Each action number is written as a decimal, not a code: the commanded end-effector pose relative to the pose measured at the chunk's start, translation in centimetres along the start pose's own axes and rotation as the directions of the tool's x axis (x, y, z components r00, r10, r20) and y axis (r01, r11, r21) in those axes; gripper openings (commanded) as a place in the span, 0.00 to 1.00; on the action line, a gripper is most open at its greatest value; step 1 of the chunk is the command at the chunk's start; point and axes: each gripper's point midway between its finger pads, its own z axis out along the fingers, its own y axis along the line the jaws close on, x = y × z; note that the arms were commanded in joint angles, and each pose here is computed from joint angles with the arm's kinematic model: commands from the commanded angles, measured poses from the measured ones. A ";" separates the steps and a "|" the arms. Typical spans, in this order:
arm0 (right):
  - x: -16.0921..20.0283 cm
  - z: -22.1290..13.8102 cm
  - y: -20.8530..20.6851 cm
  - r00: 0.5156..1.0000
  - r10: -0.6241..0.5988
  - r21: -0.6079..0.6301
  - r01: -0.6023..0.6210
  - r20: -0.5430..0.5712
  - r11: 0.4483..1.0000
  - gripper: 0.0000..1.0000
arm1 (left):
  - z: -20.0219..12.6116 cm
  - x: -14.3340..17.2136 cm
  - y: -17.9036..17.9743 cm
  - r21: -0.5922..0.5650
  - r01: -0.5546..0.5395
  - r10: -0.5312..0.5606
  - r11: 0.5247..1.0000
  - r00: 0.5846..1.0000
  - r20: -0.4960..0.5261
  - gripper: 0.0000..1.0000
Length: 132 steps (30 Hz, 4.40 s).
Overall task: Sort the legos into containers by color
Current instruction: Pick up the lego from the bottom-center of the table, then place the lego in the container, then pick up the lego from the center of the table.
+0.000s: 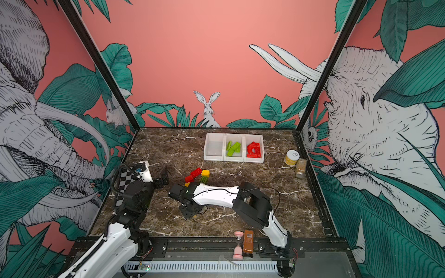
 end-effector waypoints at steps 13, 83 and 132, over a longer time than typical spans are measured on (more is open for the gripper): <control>-0.5 -2.5 0.4 0.995 0.002 -0.071 0.005 0.096 0.997 0.19 | -0.2 0.5 0.2 -0.004 0.005 -0.005 1.000 1.000 -0.003 0.99; -24.6 -9.8 -29.3 0.843 0.179 -0.056 -0.175 0.507 0.983 0.54 | 1.2 1.1 -3.3 0.164 -0.030 0.040 0.986 0.997 -0.060 0.98; -7.0 -2.5 -9.9 0.974 -0.055 0.001 0.056 0.219 0.998 0.68 | 1.1 1.0 -2.9 0.144 -0.024 0.032 0.989 0.998 -0.056 0.99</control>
